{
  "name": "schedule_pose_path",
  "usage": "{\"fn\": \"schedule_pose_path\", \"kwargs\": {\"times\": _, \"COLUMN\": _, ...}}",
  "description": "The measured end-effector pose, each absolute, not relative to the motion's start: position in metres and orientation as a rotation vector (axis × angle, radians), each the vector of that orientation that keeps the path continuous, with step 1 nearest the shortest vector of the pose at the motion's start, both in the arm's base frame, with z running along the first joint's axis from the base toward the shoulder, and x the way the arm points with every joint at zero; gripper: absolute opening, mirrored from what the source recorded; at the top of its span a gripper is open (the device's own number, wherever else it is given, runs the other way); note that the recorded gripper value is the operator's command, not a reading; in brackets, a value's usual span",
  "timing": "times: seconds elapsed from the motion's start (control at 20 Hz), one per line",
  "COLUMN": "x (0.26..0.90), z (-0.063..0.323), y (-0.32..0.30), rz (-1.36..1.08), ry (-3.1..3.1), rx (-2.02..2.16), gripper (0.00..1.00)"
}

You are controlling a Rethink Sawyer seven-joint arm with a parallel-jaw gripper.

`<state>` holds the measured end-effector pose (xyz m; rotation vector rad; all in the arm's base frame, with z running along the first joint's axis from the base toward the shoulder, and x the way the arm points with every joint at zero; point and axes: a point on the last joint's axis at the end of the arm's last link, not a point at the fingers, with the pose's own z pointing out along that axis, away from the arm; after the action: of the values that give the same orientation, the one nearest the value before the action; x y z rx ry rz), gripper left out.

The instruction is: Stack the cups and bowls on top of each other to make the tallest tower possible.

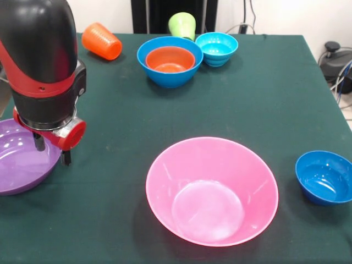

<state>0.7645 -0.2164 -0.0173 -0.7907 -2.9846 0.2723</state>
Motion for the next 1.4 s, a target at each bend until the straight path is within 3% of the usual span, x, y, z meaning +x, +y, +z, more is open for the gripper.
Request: {"fn": "schedule_pose_path", "kwargs": {"times": 1.4, "x": 0.774, "z": -0.032, "y": -0.207, "rz": 0.216, "ry": -3.004, "rx": -0.788, "gripper": 1.0}}
